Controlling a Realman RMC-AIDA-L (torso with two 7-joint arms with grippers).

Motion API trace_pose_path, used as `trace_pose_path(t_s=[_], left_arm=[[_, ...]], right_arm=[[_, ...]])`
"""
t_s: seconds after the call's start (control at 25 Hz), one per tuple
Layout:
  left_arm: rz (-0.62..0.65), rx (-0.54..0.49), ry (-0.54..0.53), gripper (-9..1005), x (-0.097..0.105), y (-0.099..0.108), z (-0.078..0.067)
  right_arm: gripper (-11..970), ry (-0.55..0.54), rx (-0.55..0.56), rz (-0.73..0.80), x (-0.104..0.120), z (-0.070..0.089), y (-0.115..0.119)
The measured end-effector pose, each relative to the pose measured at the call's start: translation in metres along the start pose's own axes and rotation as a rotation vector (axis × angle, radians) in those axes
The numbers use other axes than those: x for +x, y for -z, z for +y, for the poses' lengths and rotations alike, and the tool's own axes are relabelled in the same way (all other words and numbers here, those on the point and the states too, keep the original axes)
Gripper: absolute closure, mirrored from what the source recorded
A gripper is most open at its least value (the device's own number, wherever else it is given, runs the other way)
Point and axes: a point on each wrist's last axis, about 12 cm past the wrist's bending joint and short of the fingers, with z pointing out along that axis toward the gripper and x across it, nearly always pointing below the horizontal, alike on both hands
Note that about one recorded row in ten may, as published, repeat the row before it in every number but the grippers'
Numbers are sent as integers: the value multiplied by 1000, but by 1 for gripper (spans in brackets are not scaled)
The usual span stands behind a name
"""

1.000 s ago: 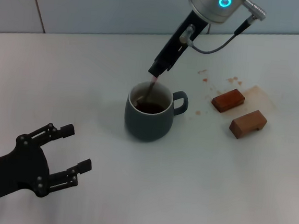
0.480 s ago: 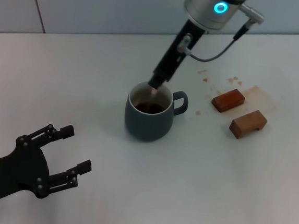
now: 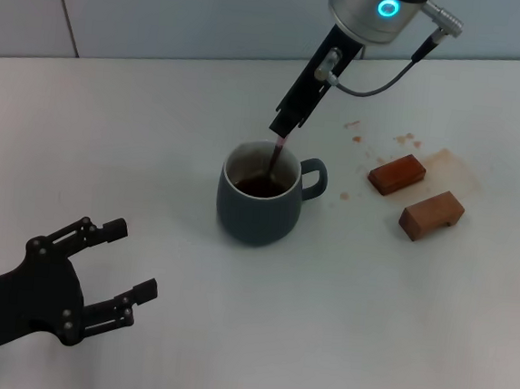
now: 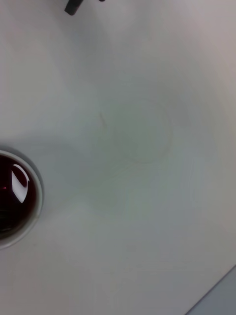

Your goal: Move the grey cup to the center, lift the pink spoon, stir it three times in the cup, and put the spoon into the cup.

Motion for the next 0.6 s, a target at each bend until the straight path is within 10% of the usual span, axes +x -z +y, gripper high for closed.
trace_pose_path(t_s=[0.44, 0.6], left_arm=[[-1, 3, -2, 164, -1, 1, 1], [-1, 3, -3, 164, -1, 1, 1]], right_arm=[[807, -7, -6, -37, -1, 2, -5], [662, -8, -8, -170, 3, 0, -1]])
